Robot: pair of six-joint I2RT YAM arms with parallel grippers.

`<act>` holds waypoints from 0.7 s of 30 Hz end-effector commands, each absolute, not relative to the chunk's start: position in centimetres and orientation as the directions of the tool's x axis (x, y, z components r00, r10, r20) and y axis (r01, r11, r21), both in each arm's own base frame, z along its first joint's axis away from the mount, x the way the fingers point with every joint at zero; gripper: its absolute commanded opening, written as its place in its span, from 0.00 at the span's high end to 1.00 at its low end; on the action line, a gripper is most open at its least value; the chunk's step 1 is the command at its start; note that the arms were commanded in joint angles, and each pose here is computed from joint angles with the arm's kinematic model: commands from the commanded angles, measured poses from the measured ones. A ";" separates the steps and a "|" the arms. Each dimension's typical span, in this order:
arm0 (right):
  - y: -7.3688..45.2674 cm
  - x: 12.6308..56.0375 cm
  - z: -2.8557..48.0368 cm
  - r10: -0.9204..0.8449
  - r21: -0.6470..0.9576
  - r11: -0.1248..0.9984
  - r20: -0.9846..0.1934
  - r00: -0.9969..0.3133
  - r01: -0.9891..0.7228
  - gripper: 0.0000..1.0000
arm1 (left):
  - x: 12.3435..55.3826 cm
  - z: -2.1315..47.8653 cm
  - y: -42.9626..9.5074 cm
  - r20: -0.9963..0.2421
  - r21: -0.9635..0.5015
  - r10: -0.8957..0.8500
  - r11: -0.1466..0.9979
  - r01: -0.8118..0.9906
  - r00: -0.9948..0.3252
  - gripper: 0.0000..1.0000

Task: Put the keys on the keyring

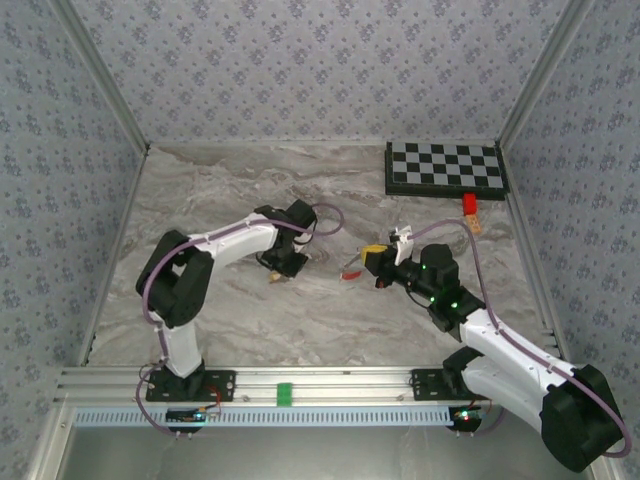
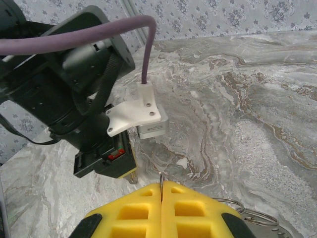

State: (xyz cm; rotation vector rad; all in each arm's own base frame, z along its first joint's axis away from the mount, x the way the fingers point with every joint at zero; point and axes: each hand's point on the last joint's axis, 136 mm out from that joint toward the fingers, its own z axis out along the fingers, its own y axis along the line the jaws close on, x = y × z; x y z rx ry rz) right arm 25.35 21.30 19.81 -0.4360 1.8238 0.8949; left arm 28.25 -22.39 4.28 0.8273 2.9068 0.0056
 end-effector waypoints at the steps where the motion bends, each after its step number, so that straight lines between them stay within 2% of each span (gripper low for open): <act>1: 21.4 25.4 20.4 0.108 0.365 0.657 -0.911 -0.397 -0.660 1.00 | 28.9 3.9 -22.6 -0.096 0.032 0.549 0.836 0.549 -0.830 1.00; 15: 21.6 25.6 20.1 0.107 0.374 0.654 -0.907 -0.408 -0.658 1.00 | 31.4 2.9 -23.0 -0.116 0.047 0.548 0.836 0.546 -0.829 1.00; 21: 21.6 25.6 20.1 0.110 0.375 0.653 -0.907 -0.407 -0.658 1.00 | 31.9 2.9 -23.0 -0.193 0.040 0.507 0.860 0.509 -0.840 1.00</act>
